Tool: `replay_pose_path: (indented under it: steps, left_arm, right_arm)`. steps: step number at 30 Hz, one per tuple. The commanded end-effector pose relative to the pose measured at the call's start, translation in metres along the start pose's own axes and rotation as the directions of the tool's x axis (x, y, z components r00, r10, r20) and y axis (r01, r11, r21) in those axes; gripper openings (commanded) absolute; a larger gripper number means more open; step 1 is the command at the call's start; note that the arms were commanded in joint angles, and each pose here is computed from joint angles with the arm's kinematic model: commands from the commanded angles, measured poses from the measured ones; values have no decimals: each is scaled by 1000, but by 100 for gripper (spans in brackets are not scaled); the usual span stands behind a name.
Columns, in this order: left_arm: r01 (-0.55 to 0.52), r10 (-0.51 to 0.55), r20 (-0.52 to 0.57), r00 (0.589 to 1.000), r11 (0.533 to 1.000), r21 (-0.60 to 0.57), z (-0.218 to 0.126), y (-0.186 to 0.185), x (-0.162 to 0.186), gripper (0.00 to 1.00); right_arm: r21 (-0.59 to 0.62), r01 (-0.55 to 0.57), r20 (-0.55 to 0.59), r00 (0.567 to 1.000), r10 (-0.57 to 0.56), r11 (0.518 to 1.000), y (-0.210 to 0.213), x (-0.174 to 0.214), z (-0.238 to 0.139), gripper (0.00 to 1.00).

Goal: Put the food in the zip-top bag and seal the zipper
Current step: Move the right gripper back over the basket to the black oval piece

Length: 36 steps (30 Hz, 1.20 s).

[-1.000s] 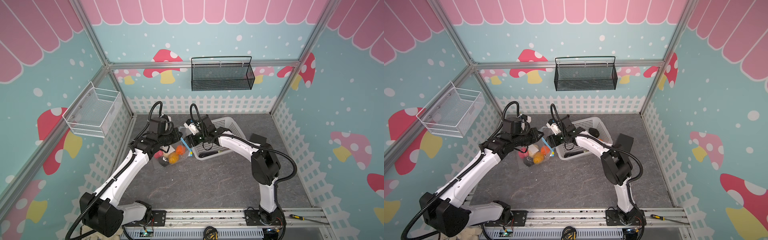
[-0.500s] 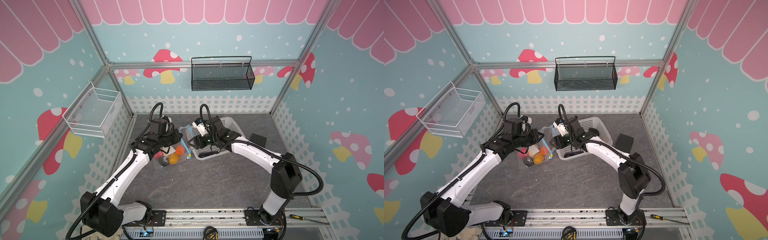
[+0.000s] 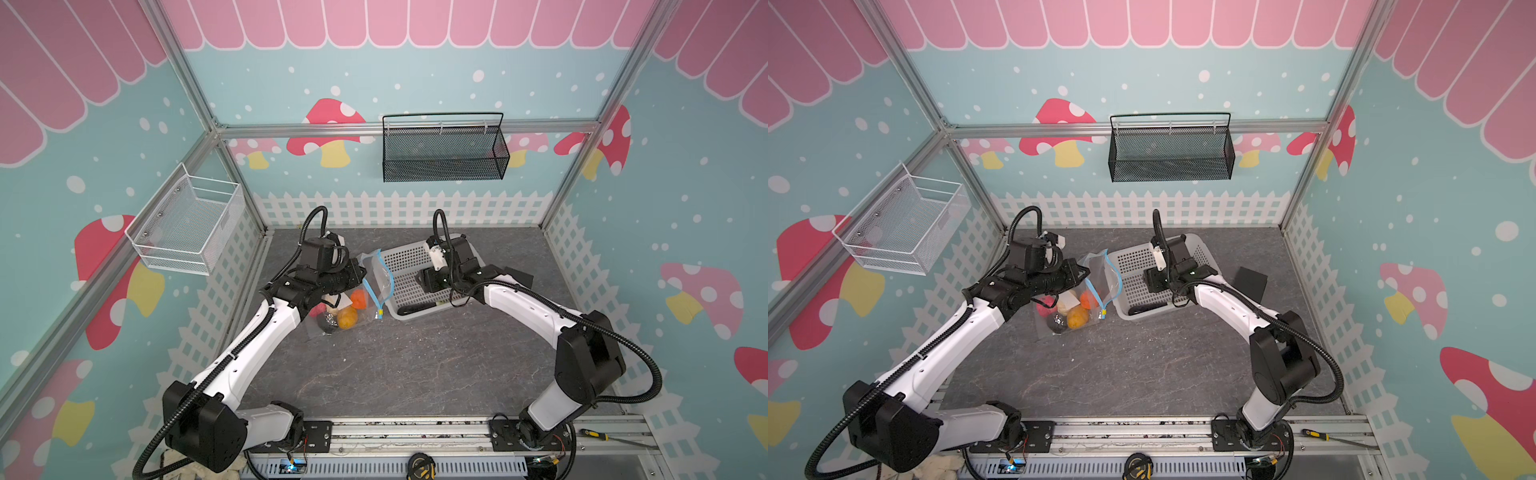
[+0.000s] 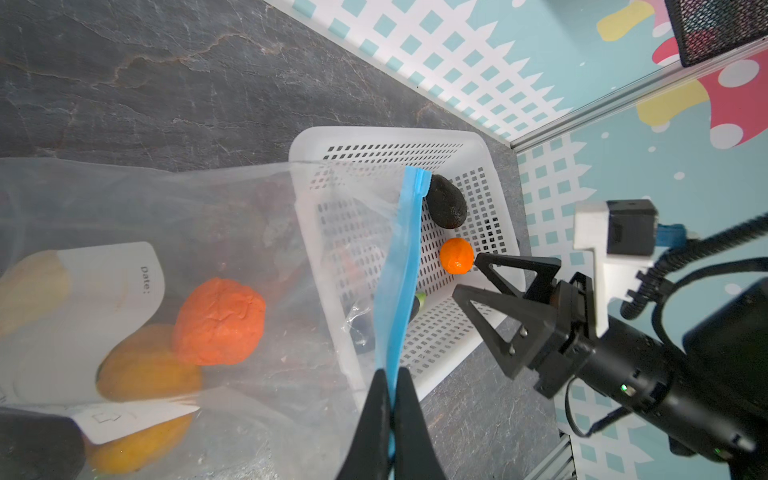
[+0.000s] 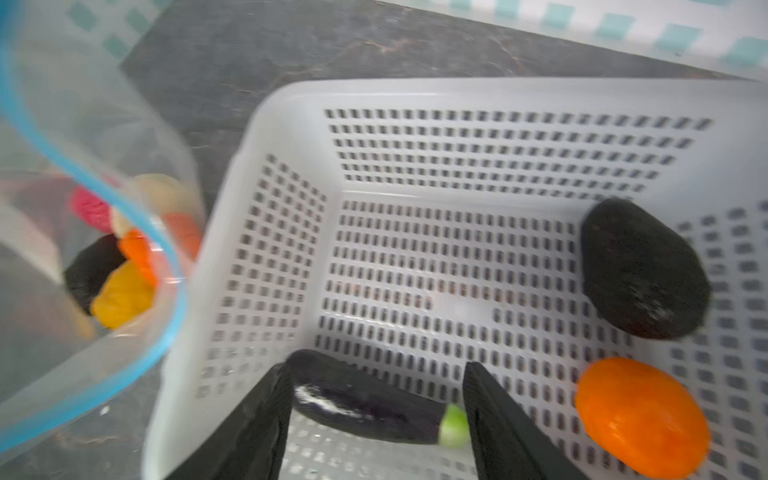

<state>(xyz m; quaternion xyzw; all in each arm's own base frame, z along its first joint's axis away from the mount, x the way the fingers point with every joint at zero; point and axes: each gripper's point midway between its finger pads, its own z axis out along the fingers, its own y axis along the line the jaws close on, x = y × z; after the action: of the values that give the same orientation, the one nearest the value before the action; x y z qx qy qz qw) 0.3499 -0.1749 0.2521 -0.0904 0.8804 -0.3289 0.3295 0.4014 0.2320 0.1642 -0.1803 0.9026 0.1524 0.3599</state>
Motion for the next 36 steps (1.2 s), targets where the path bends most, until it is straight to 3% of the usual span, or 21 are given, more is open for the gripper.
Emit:
replay_pose_path:
  steps: [1, 8, 15, 29, 36]
  left_arm:
    - [4, -4, 2, 1000, 1000, 22, -2, -4, 1, 0]
    - [8, -8, -8, 1000, 1000, 20, -1, -2, 5, 0]
    - [9, -9, -3, 1000, 1000, 13, -1, 1, 6, 0]
    - [16, -16, -4, 1000, 1000, 8, 1, 4, 10, 0]
    - [16, -16, -3, 1000, 1000, 7, 1, 4, 9, 0]
  right_arm:
    - [76, 6, 12, 1000, -7, 997, -25, -1, 6, 69]
    - [242, -4, -2, 1000, 4, 970, -82, -7, 24, 72]
    - [311, 27, -20, 1000, -21, 950, -123, -16, 51, 78]
    - [249, 20, -127, 992, 12, 968, -144, -1, 111, 83]
    - [199, 5, -140, 990, 23, 980, -137, 6, 118, 76]
